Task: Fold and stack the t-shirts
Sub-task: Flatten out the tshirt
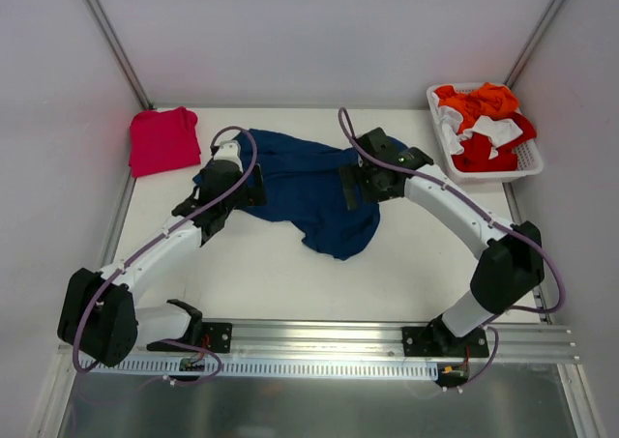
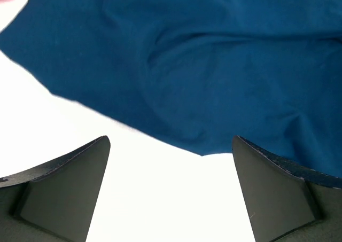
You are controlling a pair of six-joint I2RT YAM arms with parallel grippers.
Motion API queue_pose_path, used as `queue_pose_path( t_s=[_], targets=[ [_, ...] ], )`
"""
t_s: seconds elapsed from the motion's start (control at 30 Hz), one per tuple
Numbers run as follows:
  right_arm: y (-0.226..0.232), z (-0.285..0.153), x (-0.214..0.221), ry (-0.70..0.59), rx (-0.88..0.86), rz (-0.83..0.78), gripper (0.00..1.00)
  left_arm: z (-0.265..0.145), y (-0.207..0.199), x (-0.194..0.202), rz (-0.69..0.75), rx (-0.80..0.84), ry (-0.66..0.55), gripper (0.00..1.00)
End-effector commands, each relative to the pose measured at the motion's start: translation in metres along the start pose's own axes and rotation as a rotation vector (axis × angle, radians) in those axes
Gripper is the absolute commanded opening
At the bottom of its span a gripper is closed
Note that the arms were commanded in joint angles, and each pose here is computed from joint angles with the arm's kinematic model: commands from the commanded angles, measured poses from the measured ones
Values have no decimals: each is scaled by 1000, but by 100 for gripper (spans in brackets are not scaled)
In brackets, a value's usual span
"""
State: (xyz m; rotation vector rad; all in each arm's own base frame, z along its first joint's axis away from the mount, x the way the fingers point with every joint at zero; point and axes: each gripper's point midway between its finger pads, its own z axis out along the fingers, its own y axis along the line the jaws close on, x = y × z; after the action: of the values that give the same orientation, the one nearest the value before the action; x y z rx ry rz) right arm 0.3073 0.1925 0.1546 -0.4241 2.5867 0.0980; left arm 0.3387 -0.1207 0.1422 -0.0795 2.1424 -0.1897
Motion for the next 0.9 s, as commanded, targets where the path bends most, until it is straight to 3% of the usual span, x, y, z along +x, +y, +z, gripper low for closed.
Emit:
queue_pose_path(
  t_s=[0.0, 0.37, 0.87],
  targets=[
    [14, -7, 8, -30, -4, 35, 97, 4, 8, 3, -34, -46, -18, 99],
    [52, 34, 46, 71, -26, 7, 97, 46, 5, 27, -8, -70, 67, 99],
    [93, 44, 101, 130, -112, 69, 98, 67, 11, 50, 15, -120, 155, 99]
  ],
)
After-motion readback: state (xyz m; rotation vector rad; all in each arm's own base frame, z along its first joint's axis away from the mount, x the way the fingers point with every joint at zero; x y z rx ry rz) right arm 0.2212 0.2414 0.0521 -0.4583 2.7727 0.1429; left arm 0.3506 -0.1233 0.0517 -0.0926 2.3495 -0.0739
